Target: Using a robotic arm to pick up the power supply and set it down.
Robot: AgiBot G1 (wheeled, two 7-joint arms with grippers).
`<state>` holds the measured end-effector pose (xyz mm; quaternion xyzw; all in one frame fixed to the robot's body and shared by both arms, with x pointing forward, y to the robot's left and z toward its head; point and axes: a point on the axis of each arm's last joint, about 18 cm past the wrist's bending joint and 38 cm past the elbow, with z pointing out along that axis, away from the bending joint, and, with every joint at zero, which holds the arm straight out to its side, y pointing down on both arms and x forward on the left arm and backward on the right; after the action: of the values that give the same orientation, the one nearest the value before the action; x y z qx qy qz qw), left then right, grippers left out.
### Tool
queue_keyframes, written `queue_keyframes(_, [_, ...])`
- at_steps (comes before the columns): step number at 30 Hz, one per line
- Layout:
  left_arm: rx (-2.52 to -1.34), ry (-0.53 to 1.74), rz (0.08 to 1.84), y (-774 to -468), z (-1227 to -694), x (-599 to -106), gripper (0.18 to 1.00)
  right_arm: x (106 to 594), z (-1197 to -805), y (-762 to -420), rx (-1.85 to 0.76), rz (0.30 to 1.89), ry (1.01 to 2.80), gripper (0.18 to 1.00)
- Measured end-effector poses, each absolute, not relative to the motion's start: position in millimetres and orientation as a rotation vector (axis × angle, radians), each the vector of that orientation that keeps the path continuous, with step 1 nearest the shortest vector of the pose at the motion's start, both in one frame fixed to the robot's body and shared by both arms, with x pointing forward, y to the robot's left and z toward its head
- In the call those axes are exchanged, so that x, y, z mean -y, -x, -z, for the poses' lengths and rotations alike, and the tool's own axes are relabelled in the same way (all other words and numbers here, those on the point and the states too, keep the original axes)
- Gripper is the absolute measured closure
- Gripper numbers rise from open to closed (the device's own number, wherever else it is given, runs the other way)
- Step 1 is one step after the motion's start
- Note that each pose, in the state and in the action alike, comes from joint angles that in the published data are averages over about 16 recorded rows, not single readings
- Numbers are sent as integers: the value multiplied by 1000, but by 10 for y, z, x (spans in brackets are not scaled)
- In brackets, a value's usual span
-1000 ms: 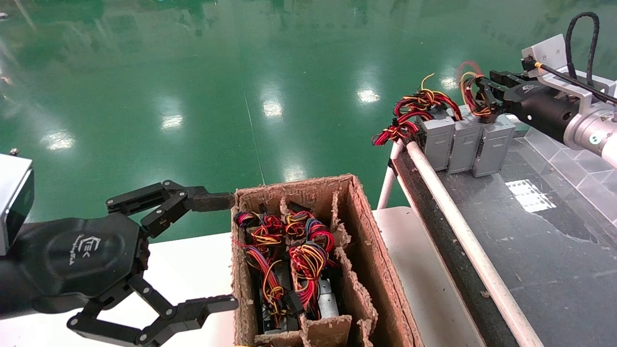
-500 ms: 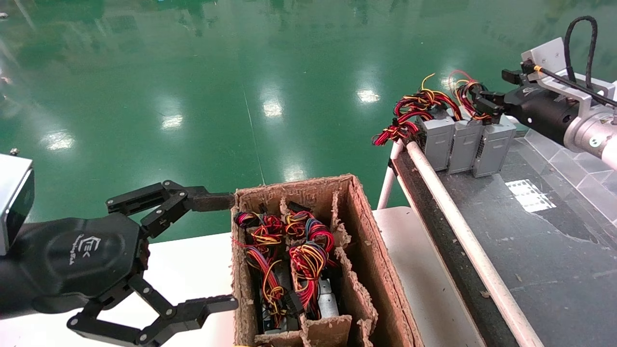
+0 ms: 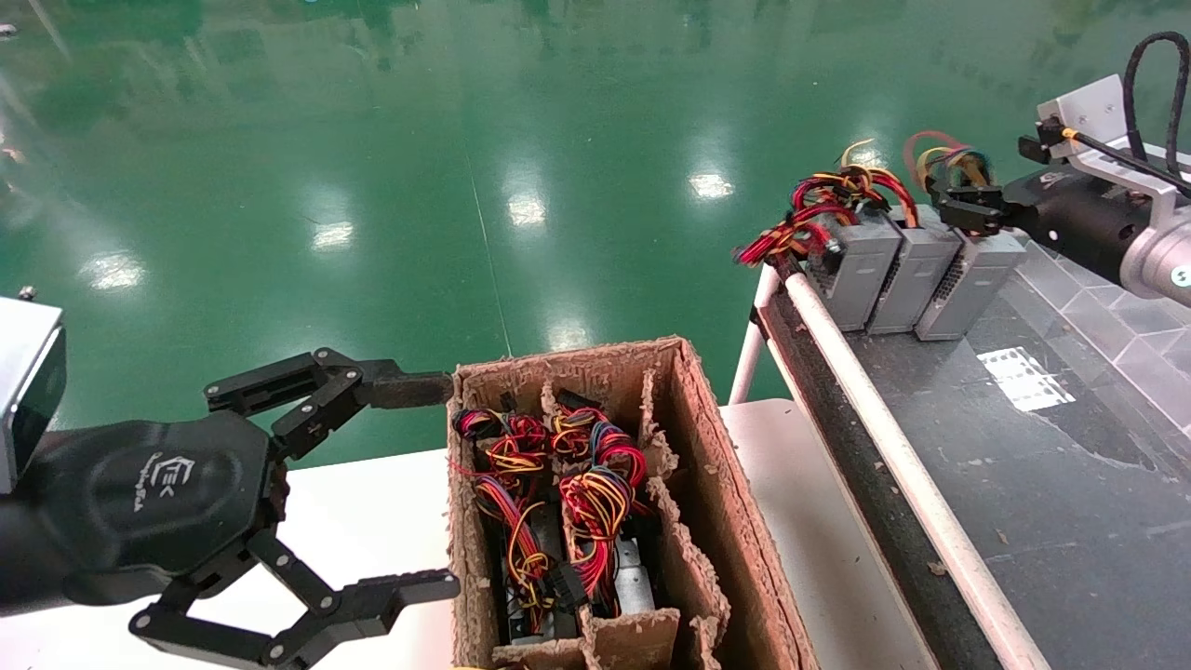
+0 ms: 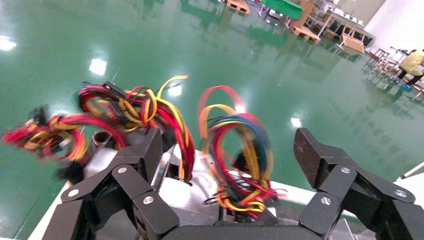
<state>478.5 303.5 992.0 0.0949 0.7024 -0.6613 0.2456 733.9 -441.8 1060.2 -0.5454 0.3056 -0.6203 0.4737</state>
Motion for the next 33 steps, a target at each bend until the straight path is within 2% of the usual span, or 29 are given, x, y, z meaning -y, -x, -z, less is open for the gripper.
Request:
queue_keyframes(10, [-1917, -259, 1805, -4785, -9920, -3035, 184, 4512, -10748, -7225, -757, 1447, 1235, 205])
queue_keyframes(23, [-1917, -259, 1805, -4785, -9920, -3035, 184, 4609, -11261, -7055, -770, 1356, 997, 178])
queue_keyframes(33, [-1917, -258, 1805, -4786, -9919, -3036, 184, 4539, -11406, -6890, -653, 1310, 957, 178])
